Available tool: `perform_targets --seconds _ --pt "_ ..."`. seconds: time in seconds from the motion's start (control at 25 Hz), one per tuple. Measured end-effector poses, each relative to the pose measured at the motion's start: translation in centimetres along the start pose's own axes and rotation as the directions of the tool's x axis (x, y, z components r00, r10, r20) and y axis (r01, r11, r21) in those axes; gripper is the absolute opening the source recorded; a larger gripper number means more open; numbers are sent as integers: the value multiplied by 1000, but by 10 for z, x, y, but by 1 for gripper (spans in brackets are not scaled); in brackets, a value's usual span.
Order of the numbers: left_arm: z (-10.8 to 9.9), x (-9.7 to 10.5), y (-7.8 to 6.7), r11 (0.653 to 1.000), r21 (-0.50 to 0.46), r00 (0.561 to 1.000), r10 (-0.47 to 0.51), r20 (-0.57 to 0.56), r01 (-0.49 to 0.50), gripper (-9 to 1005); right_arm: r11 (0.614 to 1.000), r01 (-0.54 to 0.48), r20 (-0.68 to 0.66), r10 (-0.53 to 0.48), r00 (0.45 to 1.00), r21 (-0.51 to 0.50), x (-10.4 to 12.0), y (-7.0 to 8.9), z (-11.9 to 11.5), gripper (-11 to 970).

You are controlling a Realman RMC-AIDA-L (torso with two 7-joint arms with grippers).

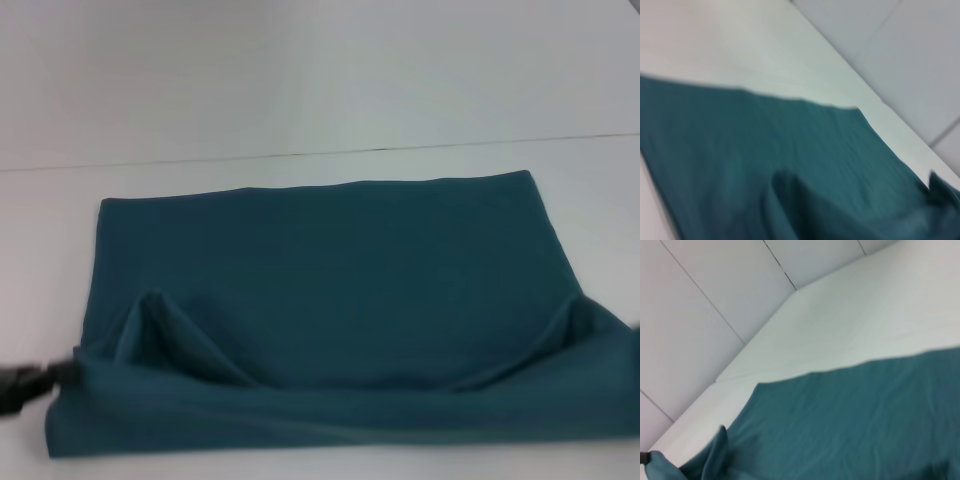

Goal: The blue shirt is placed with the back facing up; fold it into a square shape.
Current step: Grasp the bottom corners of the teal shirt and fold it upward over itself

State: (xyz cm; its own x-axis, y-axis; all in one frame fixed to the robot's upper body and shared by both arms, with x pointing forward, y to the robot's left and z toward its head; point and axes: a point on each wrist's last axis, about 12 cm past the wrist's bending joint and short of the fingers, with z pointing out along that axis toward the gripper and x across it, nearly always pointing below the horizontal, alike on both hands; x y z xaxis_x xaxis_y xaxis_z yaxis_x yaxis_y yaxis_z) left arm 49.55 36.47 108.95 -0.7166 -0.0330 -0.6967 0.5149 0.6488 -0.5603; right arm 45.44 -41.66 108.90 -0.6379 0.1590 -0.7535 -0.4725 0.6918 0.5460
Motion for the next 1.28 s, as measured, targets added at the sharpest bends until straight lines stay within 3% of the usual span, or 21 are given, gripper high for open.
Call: perform_targets --seconds 0.32,0.6,0.92,1.28 --pt "42 -60 18 988 -147 991 70 118 -52 -2 997 51 49 -54 997 51 -46 -13 63 40" --pt "69 -87 25 964 -257 979 117 169 -71 -1 980 112 63 -123 990 162 -68 -22 109 41" --pt "81 -108 25 940 -323 968 174 183 -108 -2 957 158 124 -192 974 242 -92 -24 128 40" --pt "110 -143 17 884 -423 934 301 192 -198 -1 932 172 170 -235 957 320 -111 -24 144 41"
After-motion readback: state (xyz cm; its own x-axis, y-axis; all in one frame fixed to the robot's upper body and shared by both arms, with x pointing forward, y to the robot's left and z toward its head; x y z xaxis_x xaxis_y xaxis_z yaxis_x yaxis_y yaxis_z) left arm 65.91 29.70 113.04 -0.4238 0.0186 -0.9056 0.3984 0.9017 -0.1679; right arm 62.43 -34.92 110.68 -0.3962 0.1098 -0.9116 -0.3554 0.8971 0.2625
